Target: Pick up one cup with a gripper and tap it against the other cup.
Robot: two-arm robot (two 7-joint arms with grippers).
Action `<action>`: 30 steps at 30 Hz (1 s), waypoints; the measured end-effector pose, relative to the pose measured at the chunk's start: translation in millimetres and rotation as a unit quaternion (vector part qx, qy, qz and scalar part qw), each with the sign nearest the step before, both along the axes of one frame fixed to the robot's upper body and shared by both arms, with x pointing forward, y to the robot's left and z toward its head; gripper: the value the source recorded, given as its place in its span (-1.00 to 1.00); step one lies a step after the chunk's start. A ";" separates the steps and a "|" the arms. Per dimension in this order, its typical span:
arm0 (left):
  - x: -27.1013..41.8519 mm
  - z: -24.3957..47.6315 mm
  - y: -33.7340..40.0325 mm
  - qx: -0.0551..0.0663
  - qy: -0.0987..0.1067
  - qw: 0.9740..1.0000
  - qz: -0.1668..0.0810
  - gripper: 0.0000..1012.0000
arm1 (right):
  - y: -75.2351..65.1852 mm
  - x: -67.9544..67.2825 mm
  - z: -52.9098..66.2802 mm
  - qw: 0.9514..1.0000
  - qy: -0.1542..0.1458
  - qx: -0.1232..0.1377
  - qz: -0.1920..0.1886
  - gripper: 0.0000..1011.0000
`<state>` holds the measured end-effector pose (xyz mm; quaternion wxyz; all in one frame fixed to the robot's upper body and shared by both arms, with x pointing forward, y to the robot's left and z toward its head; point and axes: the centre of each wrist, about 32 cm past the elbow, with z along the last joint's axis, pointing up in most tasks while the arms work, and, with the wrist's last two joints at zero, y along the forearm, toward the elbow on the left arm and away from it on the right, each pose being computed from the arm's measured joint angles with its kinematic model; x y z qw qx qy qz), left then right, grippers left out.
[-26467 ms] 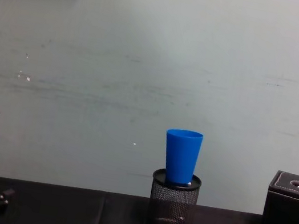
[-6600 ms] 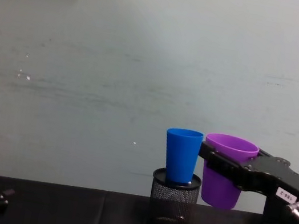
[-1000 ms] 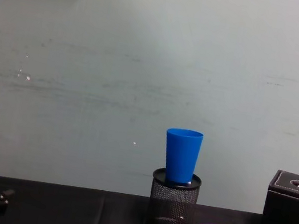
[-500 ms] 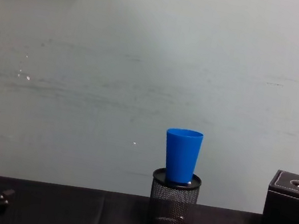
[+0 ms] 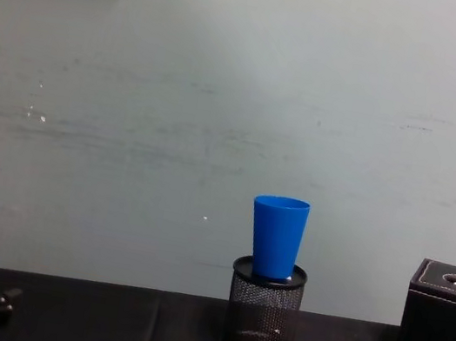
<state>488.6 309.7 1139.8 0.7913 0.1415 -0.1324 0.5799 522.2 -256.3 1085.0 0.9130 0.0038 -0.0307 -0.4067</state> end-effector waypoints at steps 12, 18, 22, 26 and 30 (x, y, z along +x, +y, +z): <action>0.0 0.0 0.0 0.000 0.000 1.000 0.000 1.00 | -0.3 -0.5 1.7 1.000 -0.002 0.002 -0.001 0.98; 0.0 0.0 0.0 0.000 0.000 1.000 0.000 1.00 | -0.3 -1.5 4.1 1.000 -0.006 0.006 -0.001 0.98; 0.0 0.0 0.0 0.000 0.000 1.000 0.000 1.00 | -0.4 -2.3 7.1 1.000 -0.010 0.009 -0.001 0.98; 0.0 0.0 0.0 0.000 0.000 1.000 0.000 1.00 | -0.6 -3.2 9.0 1.000 -0.013 0.011 -0.001 0.98; 0.0 0.1 0.0 0.000 0.000 1.000 0.000 1.00 | -0.9 -5.1 13.2 1.000 -0.020 0.015 -0.002 0.98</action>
